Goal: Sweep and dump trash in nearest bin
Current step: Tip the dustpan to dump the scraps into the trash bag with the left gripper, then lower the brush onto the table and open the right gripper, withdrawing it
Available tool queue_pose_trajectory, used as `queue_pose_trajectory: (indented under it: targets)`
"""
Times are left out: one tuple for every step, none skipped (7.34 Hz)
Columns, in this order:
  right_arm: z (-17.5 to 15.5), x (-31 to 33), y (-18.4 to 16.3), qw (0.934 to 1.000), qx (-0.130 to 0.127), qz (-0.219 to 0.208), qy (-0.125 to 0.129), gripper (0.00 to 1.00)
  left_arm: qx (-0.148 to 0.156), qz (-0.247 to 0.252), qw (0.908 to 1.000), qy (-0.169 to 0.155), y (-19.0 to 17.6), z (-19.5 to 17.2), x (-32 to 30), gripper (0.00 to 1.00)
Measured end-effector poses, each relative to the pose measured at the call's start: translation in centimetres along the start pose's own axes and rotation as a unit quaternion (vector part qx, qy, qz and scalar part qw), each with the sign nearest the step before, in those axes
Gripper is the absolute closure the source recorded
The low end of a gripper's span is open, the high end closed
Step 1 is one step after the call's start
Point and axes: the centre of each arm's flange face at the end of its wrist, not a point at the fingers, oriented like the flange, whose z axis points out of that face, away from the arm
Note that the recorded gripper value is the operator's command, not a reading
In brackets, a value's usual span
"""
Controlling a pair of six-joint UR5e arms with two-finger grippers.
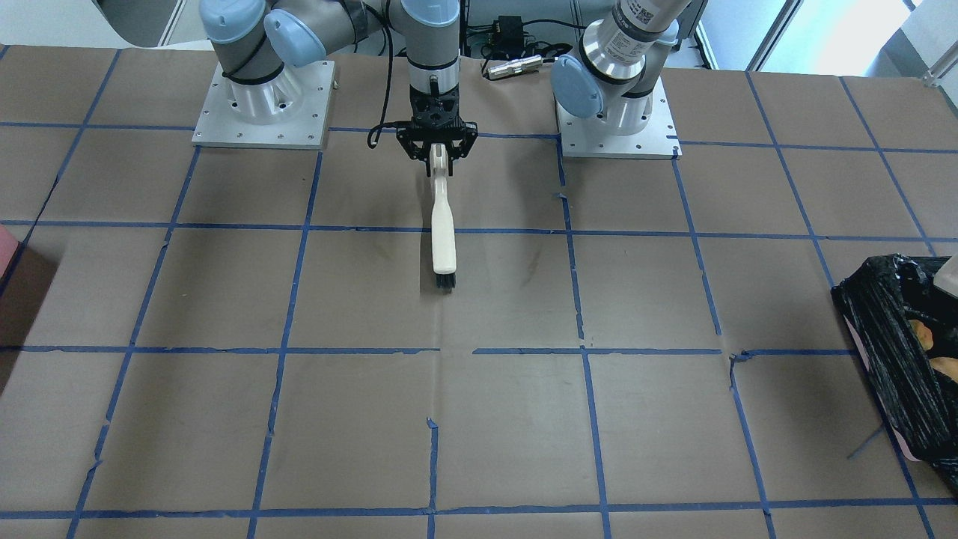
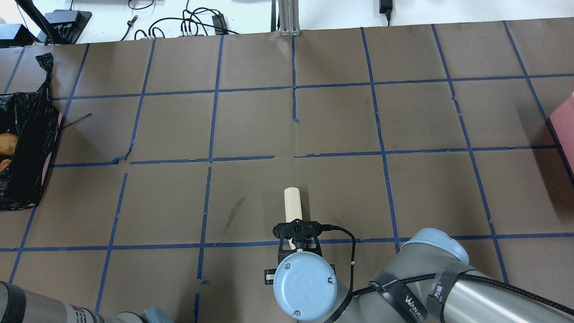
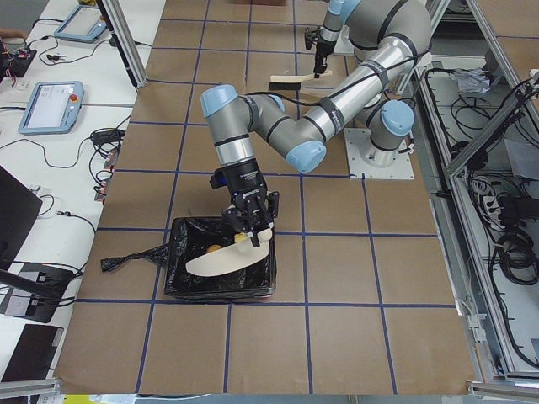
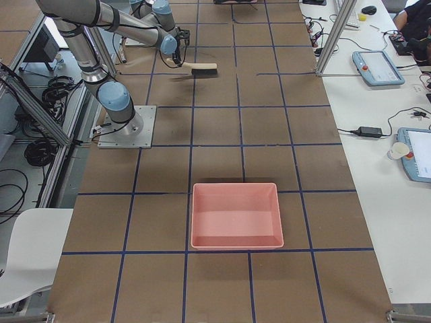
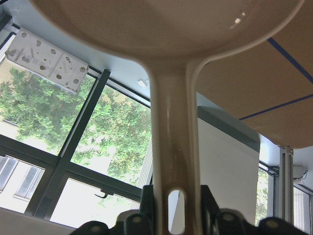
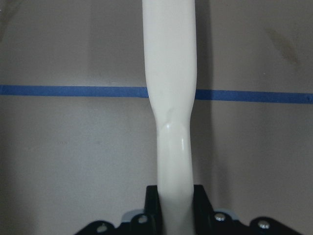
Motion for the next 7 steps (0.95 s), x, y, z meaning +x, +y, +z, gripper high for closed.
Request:
queue_pose_trajectory:
  targets:
    - [0.0,0.0,-0.1,1.0000,0.001,-0.002,0.000,0.06,0.011,-0.008,0.9999,-0.009,2.0,-1.5,0.3,0.99]
    - [-0.2,0.1,-0.4,1.0000,0.003,-0.008,-0.001,0.01,0.028,-0.013,0.9994,-0.018,3.8,-3.5,1.2,0.99]
    - [-0.6,0.3,-1.4,0.9999,0.008,-0.010,-0.002,0.00,0.048,-0.015,0.9985,-0.023,5.2,-5.2,2.3,0.99]
    - [-1.4,0.5,-3.1,0.9999,0.016,-0.002,-0.006,0.00,0.076,-0.015,0.9966,-0.026,5.9,-6.4,3.2,0.99]
    - [-2.5,0.6,-4.9,0.9997,0.023,0.003,-0.011,0.00,0.105,-0.015,0.9940,-0.027,6.3,-7.3,3.8,0.99]
    - [-3.9,0.6,-6.8,0.9996,0.023,0.005,-0.013,0.00,0.133,-0.015,0.9906,-0.026,6.7,-8.3,4.4,0.99]
    - [-6.1,0.9,-9.2,0.9998,0.018,0.004,-0.008,0.00,0.169,-0.014,0.9853,-0.019,6.7,-9.2,5.2,0.99]
